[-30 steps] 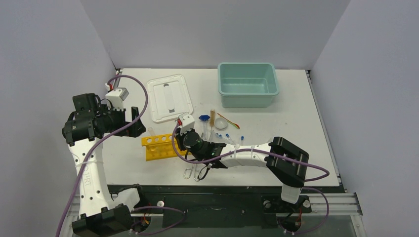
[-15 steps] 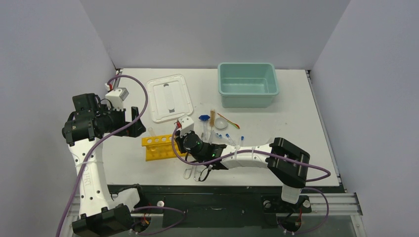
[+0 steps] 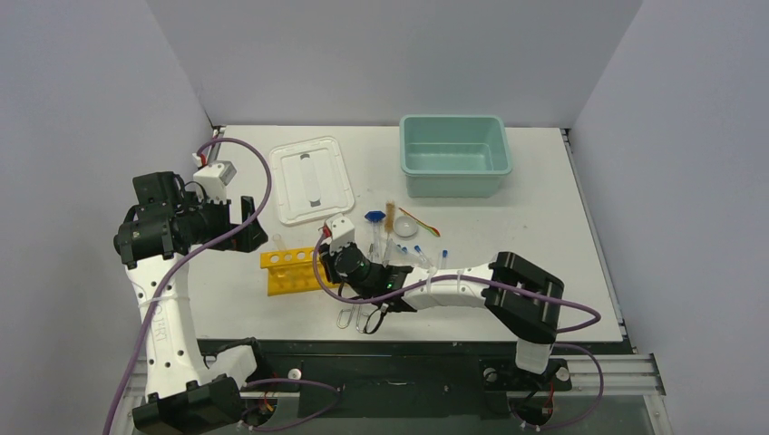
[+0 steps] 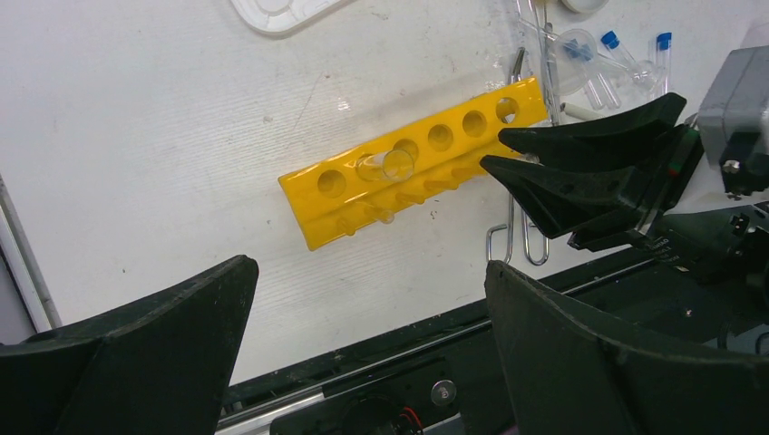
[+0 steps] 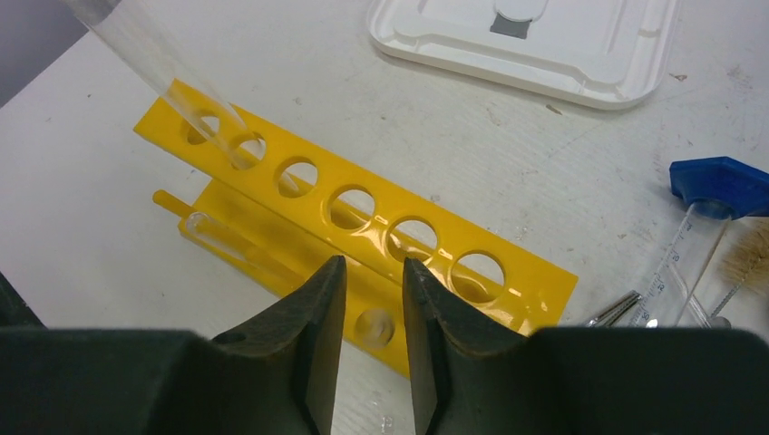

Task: Organize the chemistry lab equipment
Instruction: Pick up the test tube at the center of the board.

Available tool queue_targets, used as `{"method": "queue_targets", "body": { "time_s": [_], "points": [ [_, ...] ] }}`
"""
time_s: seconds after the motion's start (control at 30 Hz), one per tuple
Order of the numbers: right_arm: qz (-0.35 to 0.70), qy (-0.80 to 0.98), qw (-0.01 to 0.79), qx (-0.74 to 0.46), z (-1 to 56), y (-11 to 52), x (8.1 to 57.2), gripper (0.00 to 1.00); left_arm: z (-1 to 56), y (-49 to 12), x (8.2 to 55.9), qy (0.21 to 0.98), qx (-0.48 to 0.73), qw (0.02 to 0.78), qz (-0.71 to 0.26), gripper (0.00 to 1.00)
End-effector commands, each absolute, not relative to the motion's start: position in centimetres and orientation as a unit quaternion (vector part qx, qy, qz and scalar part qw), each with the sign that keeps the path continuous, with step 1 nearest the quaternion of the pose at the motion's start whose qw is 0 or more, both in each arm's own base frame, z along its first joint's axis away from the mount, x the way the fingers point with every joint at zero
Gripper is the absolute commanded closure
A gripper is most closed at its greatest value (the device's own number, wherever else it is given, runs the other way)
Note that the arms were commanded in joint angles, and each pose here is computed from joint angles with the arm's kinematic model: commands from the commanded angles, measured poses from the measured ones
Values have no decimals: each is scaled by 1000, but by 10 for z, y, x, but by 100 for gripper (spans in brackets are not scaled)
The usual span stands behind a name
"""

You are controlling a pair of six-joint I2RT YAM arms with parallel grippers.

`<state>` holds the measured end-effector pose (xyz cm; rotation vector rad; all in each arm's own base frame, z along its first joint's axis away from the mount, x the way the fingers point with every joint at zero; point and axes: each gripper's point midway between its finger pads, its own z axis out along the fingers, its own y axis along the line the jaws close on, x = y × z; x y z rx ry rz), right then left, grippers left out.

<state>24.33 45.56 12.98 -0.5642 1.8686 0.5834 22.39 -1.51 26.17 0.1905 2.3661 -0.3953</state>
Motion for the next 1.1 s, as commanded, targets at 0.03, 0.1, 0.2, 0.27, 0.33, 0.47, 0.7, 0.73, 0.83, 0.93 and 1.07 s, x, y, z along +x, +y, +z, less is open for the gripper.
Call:
{"method": "queue_targets", "body": {
  "time_s": [0.03, 0.1, 0.2, 0.27, 0.33, 0.47, 0.7, 0.73, 0.83, 0.93, 1.07],
  "points": [
    [240, 782, 525, -237, 130, 460, 242, 65, 267, -14, 222, 914, 82, 368, -148, 3],
    [238, 780, 529, -236, 137, 457, 243, 60, 268, -14, 221, 914, 84, 367, -148, 3],
    [243, 775, 534, -234, 155, 453, 242, 56, 272, -15, 221, 913, 90, 368, -151, 4],
    [245, 772, 538, -233, 167, 449, 241, 55, 273, -16, 221, 913, 91, 367, -153, 3],
    [244, 771, 539, -235, 176, 445, 240, 53, 272, -16, 220, 914, 91, 365, -154, 3],
    [245, 777, 536, -221, 189, 429, 243, 56, 274, -16, 220, 914, 91, 366, -151, 3],
    [211, 819, 503, -176, 167, 396, 276, 72, 269, -12, 217, 918, 94, 358, -140, 3],
    [211, 824, 496, -178, 163, 396, 277, 70, 266, -11, 215, 920, 96, 354, -137, 3],
    [190, 840, 472, -187, 146, 395, 281, 64, 256, -1, 209, 927, 110, 341, -108, 3],
    [173, 853, 453, -191, 133, 395, 282, 65, 236, 11, 203, 939, 108, 313, -87, 3],
    [186, 855, 443, -193, 128, 402, 281, 70, 212, 32, 196, 950, 98, 288, -70, 3]
  ]
}}
